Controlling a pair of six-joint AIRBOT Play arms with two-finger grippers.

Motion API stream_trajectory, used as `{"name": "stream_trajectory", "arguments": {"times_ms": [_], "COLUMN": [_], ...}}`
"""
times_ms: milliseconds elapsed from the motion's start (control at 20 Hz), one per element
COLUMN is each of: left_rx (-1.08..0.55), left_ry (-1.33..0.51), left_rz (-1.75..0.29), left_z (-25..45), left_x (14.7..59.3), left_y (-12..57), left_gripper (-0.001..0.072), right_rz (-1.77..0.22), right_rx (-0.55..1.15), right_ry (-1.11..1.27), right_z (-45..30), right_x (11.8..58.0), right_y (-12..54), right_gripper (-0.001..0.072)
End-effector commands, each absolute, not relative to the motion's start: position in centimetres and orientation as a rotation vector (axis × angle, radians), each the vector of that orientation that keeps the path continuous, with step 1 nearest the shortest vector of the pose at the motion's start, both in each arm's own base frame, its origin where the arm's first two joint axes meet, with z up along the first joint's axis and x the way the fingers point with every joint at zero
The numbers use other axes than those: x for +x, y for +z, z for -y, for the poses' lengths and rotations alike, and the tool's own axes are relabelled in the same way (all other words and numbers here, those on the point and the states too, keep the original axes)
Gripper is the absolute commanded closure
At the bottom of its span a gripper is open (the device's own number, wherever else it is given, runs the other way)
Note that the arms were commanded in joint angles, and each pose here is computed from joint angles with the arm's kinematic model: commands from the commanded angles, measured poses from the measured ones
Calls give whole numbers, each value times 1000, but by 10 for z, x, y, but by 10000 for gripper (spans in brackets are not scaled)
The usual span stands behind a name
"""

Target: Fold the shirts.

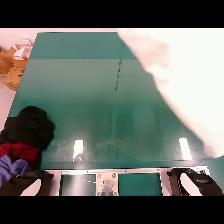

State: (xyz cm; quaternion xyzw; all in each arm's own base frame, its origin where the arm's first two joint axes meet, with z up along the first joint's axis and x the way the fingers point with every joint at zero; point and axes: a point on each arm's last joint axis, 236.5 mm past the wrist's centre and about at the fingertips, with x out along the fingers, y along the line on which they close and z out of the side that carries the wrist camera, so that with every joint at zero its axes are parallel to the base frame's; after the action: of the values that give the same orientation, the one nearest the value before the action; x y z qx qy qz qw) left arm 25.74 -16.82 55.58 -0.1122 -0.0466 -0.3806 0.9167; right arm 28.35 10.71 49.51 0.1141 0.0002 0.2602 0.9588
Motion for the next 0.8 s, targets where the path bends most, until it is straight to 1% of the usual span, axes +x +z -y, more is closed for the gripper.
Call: {"name": "stream_trajectory", "arguments": {"times_ms": [0, 100, 250, 400, 500, 600, 650, 750], "left_rx": [-228, -257, -324, -378, -400, -411, -398, -335], "left_ry": [-657, -608, -543, -472, -454, -438, -428, -406], "left_rz": [-198, -449, -762, -976, -1092, -1157, -1171, -1173], "left_z": [156, 154, 152, 147, 148, 147, 145, 134], "left_x": [322, 365, 406, 425, 428, 430, 430, 432], "left_y": [458, 360, 208, 82, 31, 0, -8, -13], "left_gripper": [689, 689, 689, 688, 688, 688, 688, 688], "right_rz": [-235, -444, -743, -985, -1081, -1104, -1099, -1098], "right_rx": [283, 314, 381, 390, 391, 400, 410, 431], "right_ry": [612, 678, 697, 691, 679, 643, 623, 573], "right_z": [-135, -169, -223, -262, -270, -255, -236, -181], "right_x": [336, 370, 403, 409, 409, 417, 424, 432], "right_y": [412, 325, 182, 68, 24, 11, 18, 41], "right_gripper": [698, 698, 698, 698, 690, 464, 412, 407]}}
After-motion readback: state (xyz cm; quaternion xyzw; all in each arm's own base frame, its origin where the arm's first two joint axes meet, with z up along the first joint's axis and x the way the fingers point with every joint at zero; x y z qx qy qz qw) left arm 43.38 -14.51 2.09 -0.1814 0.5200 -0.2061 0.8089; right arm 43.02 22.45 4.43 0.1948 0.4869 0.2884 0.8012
